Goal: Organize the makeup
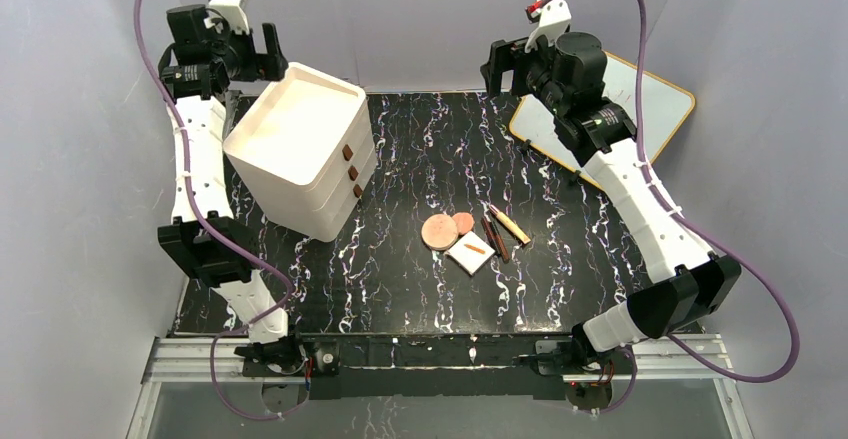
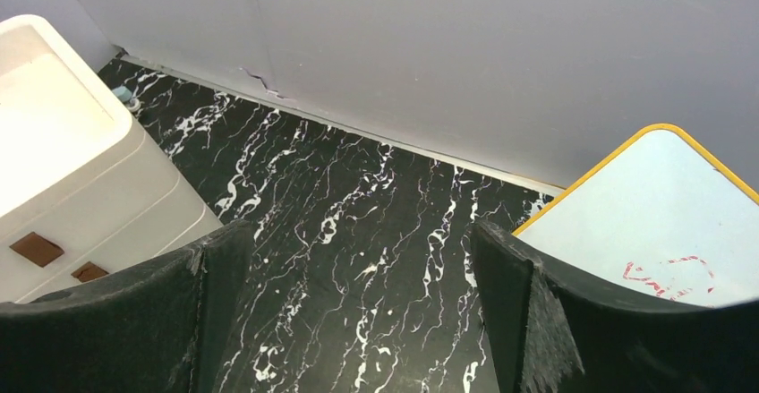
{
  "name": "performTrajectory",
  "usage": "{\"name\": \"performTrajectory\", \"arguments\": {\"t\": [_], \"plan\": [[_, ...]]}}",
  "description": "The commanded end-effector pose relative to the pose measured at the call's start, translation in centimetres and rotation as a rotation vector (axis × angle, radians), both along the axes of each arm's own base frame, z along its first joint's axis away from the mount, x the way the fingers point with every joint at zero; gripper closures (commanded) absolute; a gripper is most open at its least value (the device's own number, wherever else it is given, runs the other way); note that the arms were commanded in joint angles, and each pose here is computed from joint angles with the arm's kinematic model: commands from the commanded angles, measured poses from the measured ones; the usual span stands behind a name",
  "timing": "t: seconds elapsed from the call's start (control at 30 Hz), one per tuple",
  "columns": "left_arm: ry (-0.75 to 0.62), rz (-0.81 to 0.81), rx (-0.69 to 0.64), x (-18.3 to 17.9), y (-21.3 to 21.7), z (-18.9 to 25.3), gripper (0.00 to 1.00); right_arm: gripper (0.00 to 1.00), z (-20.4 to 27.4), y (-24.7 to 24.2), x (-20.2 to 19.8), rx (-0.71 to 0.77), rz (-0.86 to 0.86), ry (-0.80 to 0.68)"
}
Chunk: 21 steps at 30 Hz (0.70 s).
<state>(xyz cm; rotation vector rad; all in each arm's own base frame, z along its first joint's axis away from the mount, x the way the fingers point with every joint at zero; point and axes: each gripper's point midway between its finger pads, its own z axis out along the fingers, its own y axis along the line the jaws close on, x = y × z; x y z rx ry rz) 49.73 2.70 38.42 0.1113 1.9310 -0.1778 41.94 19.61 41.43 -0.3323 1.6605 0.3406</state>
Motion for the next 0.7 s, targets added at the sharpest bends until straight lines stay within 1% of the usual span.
{"name": "performTrajectory", "arguments": {"t": [0.0, 0.17, 0.37, 0.43, 0.5, 0.57, 0.67], "plan": [[0.038, -0.117, 0.158, -3.4, -0.2, -0.9, 0.01, 0.01, 1.9, 0.3, -0.8, 0.002, 0.034, -0.064], [0.092, -0.155, 0.14, -3.6, -0.3, -3.6, 0.02, 0.01, 1.2, 1.2, -0.9, 0.005, 0.067, -0.048], [0.184, -0.161, 0.112, -2.0, 0.1, -7.9, 0.02, 0.01, 0.9, 1.2, -1.4, 0.017, 0.067, -0.034], [0.212, -0.156, 0.099, -1.2, 0.5, -9.3, 0.02, 0.01, 0.0, 2.1, -1.8, 0.042, 0.109, 0.0], [0.227, -0.147, 0.085, -0.4, 1.1, -10.2, 0.02, 0.01, -2.1, 4.6, -2.4, 0.037, 0.201, 0.078], [0.239, -0.129, 0.072, 0.6, 2.1, -11.1, 0.02, 0.01, -5.0, 8.1, -3.2, -0.041, 0.271, 0.159], [0.222, -0.095, 0.048, 1.5, 3.9, -10.7, 0.03, 0.01, -8.4, 13.2, -4.7, -0.161, 0.353, 0.216]]}}
